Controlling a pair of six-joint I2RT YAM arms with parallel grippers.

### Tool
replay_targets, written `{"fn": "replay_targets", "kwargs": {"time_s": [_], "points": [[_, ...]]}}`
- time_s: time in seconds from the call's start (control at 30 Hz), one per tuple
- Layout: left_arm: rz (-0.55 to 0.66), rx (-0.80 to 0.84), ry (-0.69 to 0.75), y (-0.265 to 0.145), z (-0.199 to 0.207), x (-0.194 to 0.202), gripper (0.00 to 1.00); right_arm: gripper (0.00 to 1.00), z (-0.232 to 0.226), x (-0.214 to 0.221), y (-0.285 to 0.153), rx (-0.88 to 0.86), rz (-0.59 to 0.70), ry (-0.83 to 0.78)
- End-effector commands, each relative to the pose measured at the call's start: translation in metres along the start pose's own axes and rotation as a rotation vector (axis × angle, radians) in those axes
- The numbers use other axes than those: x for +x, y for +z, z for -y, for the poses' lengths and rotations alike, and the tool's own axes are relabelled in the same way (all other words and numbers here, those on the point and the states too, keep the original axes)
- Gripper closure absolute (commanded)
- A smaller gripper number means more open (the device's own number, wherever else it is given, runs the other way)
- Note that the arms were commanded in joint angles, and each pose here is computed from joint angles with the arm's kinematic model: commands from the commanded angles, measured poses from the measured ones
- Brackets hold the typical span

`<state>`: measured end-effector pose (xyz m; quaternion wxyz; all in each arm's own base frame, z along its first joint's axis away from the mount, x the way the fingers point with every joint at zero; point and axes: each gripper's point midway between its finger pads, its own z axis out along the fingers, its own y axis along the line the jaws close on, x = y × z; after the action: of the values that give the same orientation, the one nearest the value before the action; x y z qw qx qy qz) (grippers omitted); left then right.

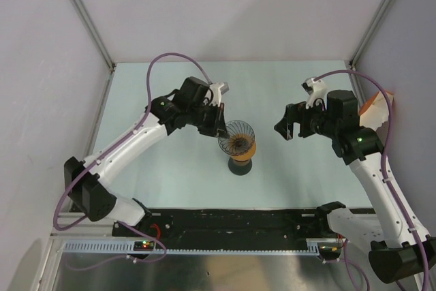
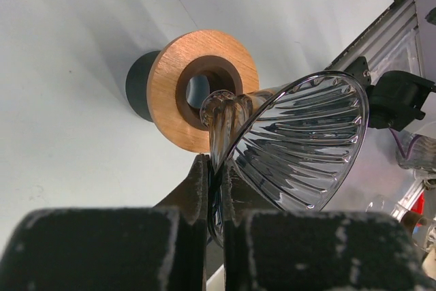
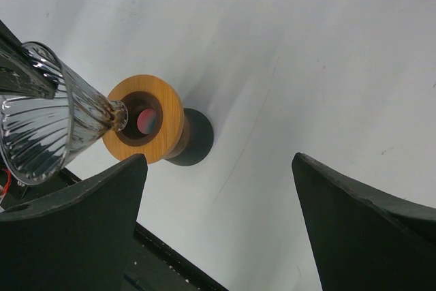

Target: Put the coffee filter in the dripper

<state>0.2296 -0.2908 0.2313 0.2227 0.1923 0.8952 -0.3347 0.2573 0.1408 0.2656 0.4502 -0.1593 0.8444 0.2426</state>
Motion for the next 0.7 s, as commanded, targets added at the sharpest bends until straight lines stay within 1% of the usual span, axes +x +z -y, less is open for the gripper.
{"fn": "replay_targets", "kwargs": {"time_s": [0.0, 0.47, 0.67], "points": [[0.032, 0.068, 0.007, -0.003, 0.024, -0.016, 0.96, 0.07, -0.004, -0.019, -0.006, 0.002, 0.063, -0.011], [-0.001, 0.043, 0.007, 0.015, 0.017, -0.015, 0.94, 0.07, -0.006, -0.017, -0.006, -0.012, 0.054, -0.010], [-0.016, 0.037, 0.004, 0.021, 0.015, -0.014, 0.87, 0.07, -0.005, -0.016, -0.006, -0.013, 0.050, -0.010]]}}
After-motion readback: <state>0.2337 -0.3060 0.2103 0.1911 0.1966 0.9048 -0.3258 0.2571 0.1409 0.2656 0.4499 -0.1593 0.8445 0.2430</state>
